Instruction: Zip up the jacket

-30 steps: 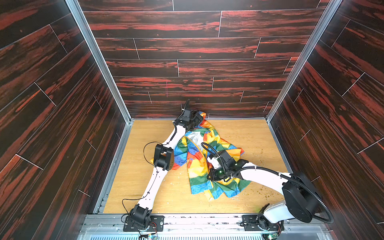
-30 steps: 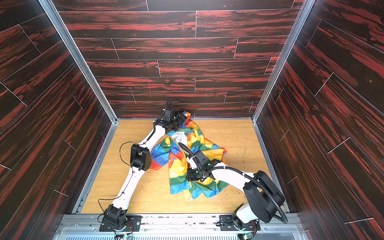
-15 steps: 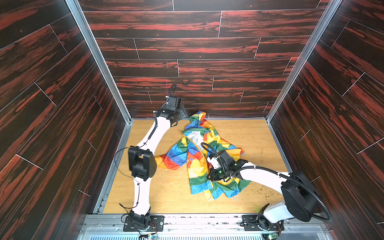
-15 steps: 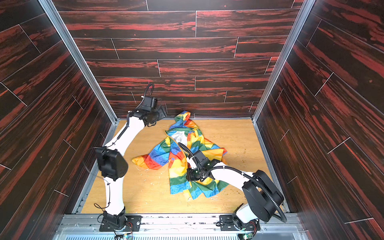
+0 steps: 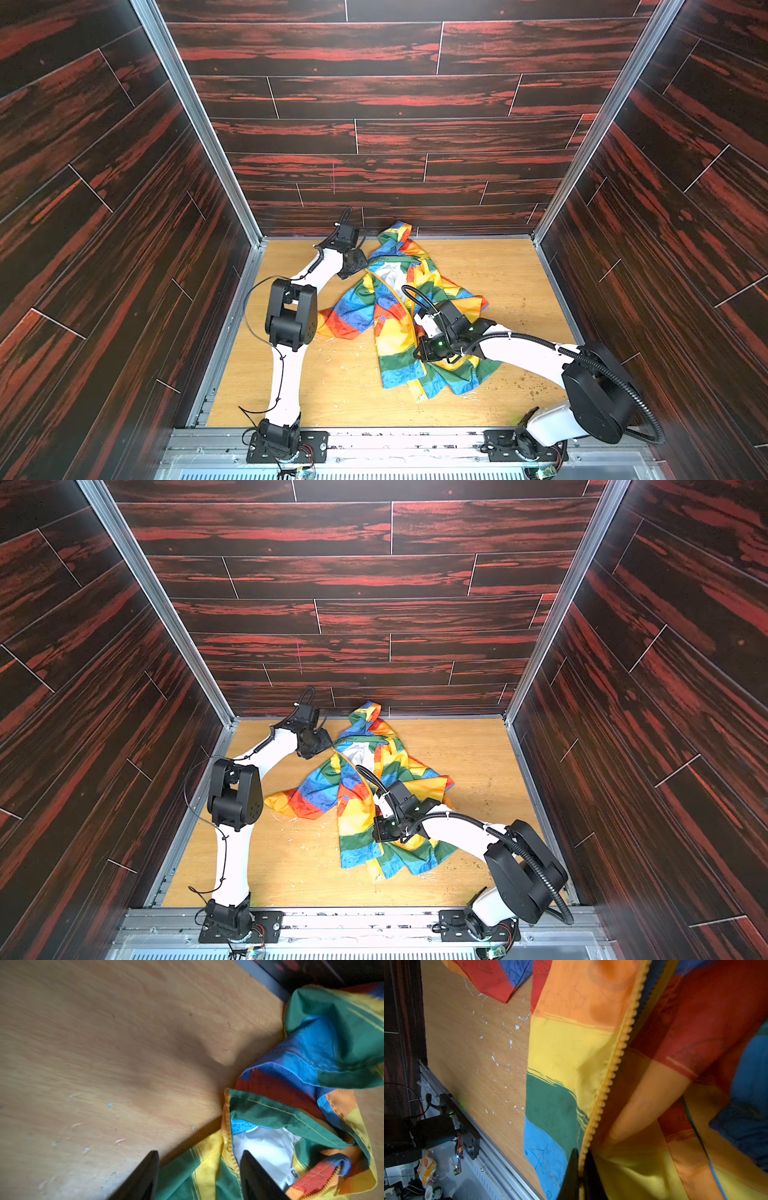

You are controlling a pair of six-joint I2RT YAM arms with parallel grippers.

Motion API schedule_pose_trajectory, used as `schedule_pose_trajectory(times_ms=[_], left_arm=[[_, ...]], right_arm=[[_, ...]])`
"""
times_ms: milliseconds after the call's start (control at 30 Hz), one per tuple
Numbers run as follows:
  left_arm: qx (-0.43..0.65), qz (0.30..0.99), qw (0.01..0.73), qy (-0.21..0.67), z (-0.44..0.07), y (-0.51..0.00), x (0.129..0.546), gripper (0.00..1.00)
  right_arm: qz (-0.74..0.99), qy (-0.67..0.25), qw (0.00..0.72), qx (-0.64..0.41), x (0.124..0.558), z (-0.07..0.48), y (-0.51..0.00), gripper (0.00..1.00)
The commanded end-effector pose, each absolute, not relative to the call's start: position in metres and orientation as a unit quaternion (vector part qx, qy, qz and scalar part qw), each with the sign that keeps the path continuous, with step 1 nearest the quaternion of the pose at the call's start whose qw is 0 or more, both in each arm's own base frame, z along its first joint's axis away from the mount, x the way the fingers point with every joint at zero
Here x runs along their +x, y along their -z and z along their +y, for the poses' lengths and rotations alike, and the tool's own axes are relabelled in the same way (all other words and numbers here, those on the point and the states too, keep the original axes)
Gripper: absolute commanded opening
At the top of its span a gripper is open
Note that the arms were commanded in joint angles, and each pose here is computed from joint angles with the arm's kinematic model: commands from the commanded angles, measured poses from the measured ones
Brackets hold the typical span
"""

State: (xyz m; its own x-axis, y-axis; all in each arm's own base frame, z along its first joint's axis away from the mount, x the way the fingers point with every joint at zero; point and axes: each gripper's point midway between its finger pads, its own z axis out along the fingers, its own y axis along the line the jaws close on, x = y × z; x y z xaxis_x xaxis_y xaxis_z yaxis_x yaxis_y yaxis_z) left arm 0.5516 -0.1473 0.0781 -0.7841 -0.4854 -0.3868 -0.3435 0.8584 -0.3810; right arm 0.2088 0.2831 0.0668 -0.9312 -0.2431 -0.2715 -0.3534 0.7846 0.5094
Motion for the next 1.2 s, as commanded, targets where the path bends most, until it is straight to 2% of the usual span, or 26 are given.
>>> schedule_pose_trajectory(times_ms=[0, 100, 333, 367, 467, 500, 567, 733, 833, 933, 1067, 1167], left_arm=[[-0.232, 0.921, 0.249, 0.188, -0.156, -0.085, 0.563, 0.65], [-0.244, 0.914, 0.248, 0.207, -0.160, -0.078, 0.568, 0.64], [-0.254, 0.909, 0.242, 0.223, -0.162, -0.058, 0.582, 0.52], [-0.251, 0.908, 0.245, 0.227, -0.164, -0.057, 0.586, 0.46], [-0.242, 0.906, 0.258, 0.233, -0.163, -0.062, 0.599, 0.09], [-0.242, 0.904, 0.262, 0.234, -0.161, -0.067, 0.602, 0.00], [-0.241, 0.900, 0.275, 0.237, -0.158, -0.085, 0.606, 0.00], [-0.225, 0.887, 0.306, 0.261, -0.162, -0.131, 0.610, 0.00], [-0.222, 0.889, 0.295, 0.271, -0.166, -0.131, 0.608, 0.00], [-0.224, 0.893, 0.283, 0.269, -0.166, -0.121, 0.602, 0.00], [-0.226, 0.892, 0.281, 0.273, -0.167, -0.117, 0.599, 0.00], [-0.226, 0.891, 0.281, 0.276, -0.167, -0.119, 0.599, 0.00]], right_arm=[[0.940, -0.288, 0.090, -0.158, 0.209, 0.286, -0.061, 0.00], [0.940, -0.287, 0.090, -0.160, 0.209, 0.287, -0.061, 0.00], [0.941, -0.282, 0.091, -0.162, 0.209, 0.285, -0.061, 0.00], [0.941, -0.283, 0.091, -0.163, 0.209, 0.285, -0.062, 0.00], [0.938, -0.289, 0.090, -0.171, 0.209, 0.289, -0.069, 0.00], [0.936, -0.291, 0.090, -0.174, 0.209, 0.291, -0.072, 0.00], [0.934, -0.295, 0.090, -0.180, 0.209, 0.293, -0.077, 0.02], [0.930, -0.305, 0.088, -0.187, 0.209, 0.298, -0.084, 0.17], [0.931, -0.304, 0.082, -0.185, 0.210, 0.300, -0.080, 0.31], [0.931, -0.305, 0.079, -0.184, 0.210, 0.302, -0.077, 0.40], [0.931, -0.305, 0.074, -0.187, 0.209, 0.307, -0.075, 0.44], [0.932, -0.303, 0.069, -0.185, 0.208, 0.309, -0.070, 0.43]])
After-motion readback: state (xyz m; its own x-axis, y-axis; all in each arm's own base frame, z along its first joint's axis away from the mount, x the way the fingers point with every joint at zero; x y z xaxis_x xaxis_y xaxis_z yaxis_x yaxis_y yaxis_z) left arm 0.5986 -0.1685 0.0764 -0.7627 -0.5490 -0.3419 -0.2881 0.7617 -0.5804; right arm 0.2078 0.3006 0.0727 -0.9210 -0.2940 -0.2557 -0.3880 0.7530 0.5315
